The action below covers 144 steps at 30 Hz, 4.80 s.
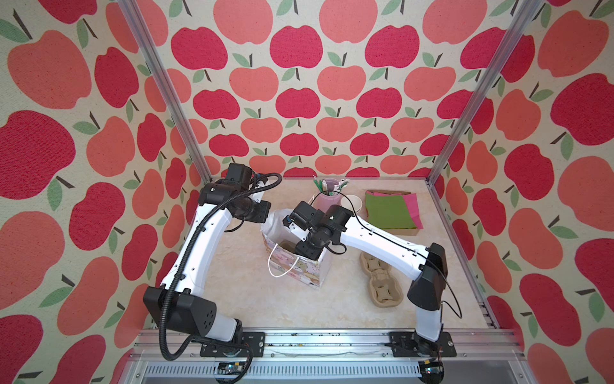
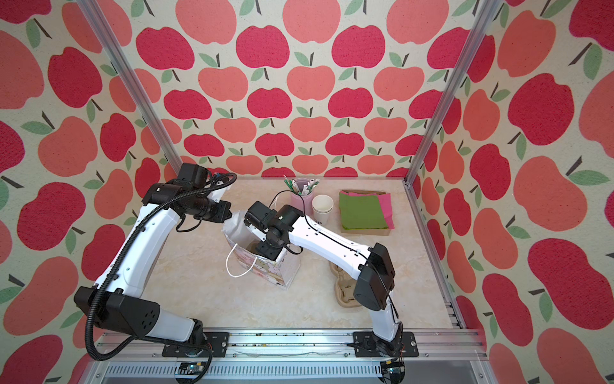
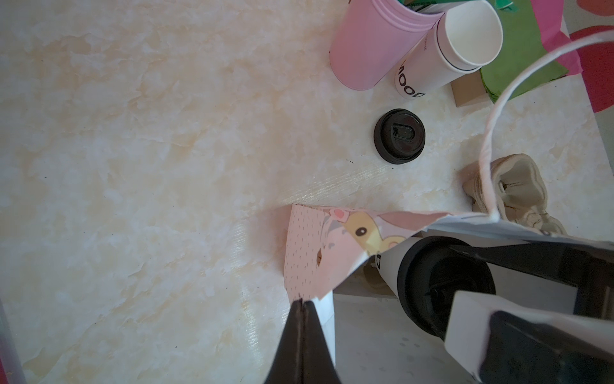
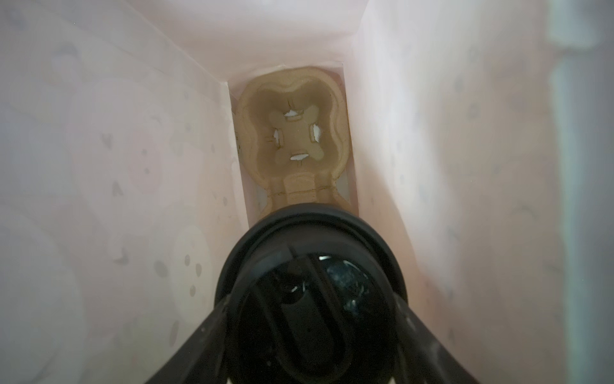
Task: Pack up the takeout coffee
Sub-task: 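Lower the lidded white cup down into the carrier slot with the right gripper, then open the right gripper to release the cup in the carrier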
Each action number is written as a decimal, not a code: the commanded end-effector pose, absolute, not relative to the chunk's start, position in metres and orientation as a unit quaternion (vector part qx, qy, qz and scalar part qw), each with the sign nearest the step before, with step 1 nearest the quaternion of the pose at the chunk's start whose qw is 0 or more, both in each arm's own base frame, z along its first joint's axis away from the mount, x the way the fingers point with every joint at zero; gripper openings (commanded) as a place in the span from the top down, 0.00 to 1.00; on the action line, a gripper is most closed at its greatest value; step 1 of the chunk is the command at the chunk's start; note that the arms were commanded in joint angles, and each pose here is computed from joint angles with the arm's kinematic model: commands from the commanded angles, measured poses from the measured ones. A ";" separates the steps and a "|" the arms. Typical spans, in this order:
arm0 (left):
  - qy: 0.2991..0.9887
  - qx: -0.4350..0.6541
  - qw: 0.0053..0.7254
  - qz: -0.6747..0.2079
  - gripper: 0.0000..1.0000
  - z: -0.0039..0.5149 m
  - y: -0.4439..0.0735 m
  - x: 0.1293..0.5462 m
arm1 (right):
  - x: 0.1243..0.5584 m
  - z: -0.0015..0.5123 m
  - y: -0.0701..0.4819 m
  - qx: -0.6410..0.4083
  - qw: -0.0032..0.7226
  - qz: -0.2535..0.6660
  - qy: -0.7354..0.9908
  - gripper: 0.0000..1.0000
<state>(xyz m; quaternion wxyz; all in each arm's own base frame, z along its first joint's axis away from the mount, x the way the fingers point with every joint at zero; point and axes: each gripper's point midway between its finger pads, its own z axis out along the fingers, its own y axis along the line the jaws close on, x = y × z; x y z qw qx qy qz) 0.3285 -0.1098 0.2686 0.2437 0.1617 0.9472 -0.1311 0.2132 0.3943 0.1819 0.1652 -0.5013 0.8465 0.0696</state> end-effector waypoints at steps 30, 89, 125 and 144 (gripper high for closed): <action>0.947 0.169 0.243 -0.128 1.00 0.267 -0.111 0.326 | 0.207 0.136 0.378 -0.506 0.082 0.015 0.858 0.57; 0.947 0.173 0.242 -0.125 1.00 0.266 -0.110 0.325 | 0.201 0.123 0.381 -0.517 0.075 0.033 0.852 0.57; 0.946 0.188 0.245 -0.102 1.00 0.272 -0.111 0.324 | 0.213 0.195 0.410 -0.526 0.173 0.066 0.830 0.09; 0.943 0.189 0.259 -0.091 1.00 0.278 -0.111 0.324 | 0.222 0.240 0.423 -0.519 0.263 0.111 0.806 0.01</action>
